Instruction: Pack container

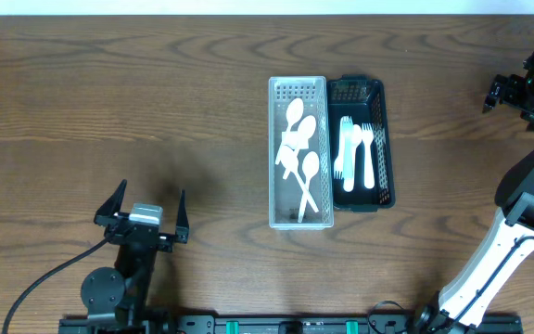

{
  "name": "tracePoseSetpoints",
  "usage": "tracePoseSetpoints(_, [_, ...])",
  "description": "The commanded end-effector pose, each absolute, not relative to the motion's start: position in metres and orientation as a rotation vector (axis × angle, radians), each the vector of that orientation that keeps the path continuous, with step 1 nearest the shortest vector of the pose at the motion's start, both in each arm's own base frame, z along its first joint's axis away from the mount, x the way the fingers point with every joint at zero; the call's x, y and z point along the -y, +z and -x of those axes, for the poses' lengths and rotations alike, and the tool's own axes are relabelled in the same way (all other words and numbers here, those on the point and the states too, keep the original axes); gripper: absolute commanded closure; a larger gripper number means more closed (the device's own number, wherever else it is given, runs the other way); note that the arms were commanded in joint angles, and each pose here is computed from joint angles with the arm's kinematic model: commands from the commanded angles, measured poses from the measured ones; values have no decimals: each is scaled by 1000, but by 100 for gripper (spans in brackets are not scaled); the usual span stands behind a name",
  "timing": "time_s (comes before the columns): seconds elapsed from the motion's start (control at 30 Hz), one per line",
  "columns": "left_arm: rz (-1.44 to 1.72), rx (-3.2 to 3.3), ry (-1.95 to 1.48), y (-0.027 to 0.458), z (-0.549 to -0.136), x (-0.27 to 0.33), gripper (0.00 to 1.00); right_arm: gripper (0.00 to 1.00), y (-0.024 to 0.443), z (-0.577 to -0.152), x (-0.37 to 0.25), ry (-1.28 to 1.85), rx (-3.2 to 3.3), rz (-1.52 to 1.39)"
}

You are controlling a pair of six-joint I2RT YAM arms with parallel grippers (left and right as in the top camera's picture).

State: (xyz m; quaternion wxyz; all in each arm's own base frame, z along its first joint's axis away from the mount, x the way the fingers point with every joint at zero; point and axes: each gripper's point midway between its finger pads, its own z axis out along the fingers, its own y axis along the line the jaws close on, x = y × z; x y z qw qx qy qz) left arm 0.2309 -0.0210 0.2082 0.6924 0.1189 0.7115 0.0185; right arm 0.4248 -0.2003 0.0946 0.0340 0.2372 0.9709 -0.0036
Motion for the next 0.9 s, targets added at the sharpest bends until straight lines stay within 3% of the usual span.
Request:
tracePoseSetpoints(0.0, [-239,-1579,72,204,-234,14,2,1,98,-425,202,-18,-2977,-725])
tracePoseSetpoints(0.17, [-219,-1605,67,188,-238,12,2,1,98,-425,202,-18,-2977,-725])
tracePoseSetpoints(0.43, [62,-1681,28,154,-243,-14,2,1,98,-425,202,-18,-2977,-725])
tracePoseSetpoints(0.87, [59,-1722,93,137,-243,-22,2,1,98,-425,202,-18,-2977,-725])
